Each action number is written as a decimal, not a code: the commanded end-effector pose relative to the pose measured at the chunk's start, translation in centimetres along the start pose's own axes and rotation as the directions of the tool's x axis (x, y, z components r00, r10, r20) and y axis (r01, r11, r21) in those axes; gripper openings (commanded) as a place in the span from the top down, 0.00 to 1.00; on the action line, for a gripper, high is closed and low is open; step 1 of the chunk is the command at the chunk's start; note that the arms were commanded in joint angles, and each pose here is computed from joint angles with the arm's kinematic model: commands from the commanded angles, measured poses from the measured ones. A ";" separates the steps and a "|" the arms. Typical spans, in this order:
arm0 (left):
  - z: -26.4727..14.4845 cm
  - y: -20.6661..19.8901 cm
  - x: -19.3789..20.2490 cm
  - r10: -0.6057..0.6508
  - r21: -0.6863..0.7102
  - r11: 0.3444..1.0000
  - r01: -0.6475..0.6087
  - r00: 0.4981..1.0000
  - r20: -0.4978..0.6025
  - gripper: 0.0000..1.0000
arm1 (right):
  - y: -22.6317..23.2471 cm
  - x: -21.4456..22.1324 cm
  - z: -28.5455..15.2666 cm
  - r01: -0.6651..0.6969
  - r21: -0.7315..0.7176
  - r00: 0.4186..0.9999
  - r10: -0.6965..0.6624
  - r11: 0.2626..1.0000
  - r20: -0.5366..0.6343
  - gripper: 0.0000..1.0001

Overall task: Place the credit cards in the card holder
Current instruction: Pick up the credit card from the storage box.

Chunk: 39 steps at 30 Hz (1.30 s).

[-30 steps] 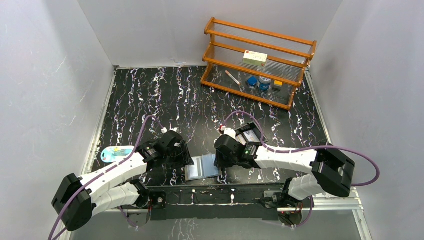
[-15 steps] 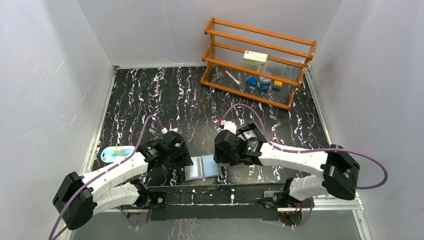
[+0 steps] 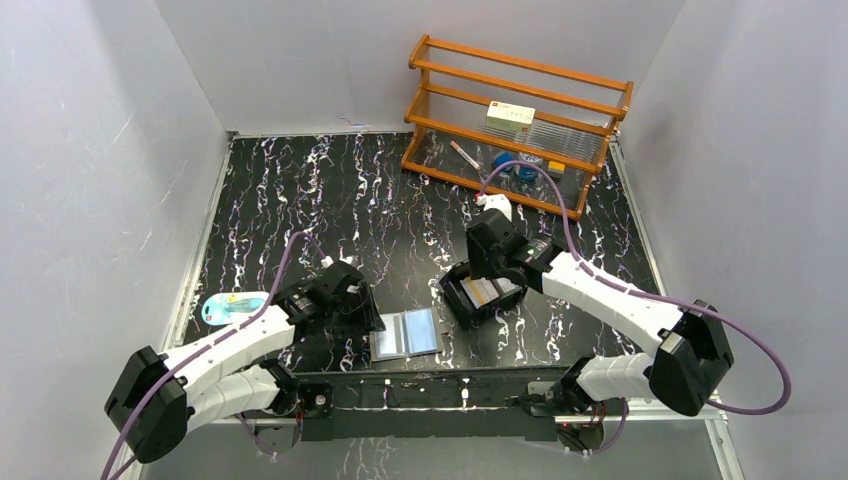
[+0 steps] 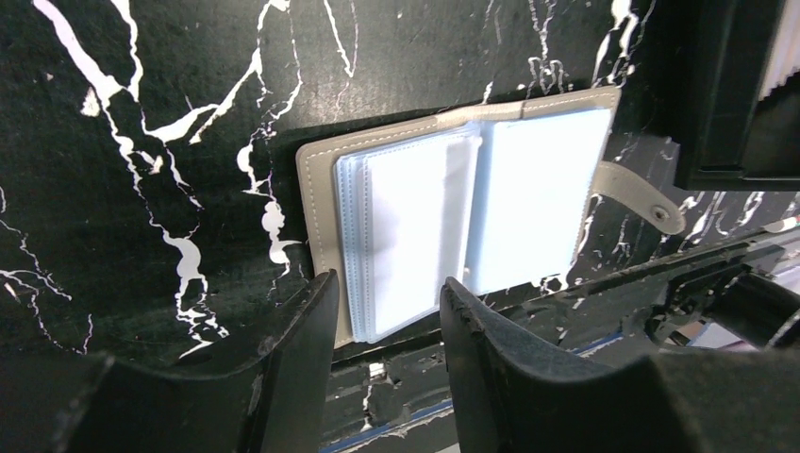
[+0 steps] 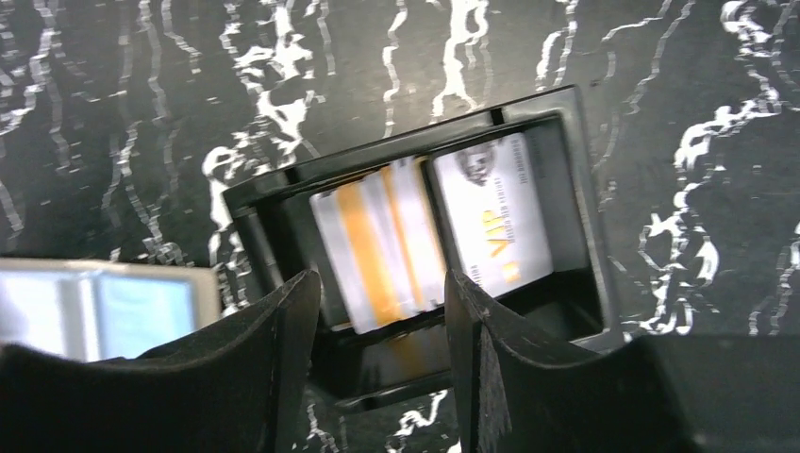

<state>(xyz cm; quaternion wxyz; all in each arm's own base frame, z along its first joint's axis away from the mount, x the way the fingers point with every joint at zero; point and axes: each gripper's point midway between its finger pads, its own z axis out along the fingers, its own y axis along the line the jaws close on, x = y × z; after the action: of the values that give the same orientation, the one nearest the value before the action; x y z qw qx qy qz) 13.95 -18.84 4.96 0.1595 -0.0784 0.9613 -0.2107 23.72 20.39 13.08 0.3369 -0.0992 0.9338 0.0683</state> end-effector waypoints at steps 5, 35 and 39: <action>-1.1 -1.6 -1.0 0.024 0.087 0.996 -0.025 1.000 0.011 0.58 | -3.6 -1.1 2.1 0.086 0.099 0.996 -0.086 0.991 -0.006 0.36; -1.8 -1.6 -1.0 0.037 0.101 0.994 -0.039 0.999 0.024 0.58 | -3.7 3.8 8.5 0.037 0.044 0.985 -0.029 0.998 -0.171 0.40; -1.7 -1.7 -1.0 0.033 0.106 0.994 -0.035 0.999 0.021 0.58 | -3.0 2.9 7.4 0.017 0.002 0.990 -0.016 1.000 -0.141 0.46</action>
<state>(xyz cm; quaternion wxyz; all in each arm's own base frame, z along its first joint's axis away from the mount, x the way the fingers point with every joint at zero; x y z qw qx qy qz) 14.66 -19.44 6.90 0.1798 -0.0557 0.9500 -0.2489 27.68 17.25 4.36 0.2708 -0.1161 0.9556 0.0081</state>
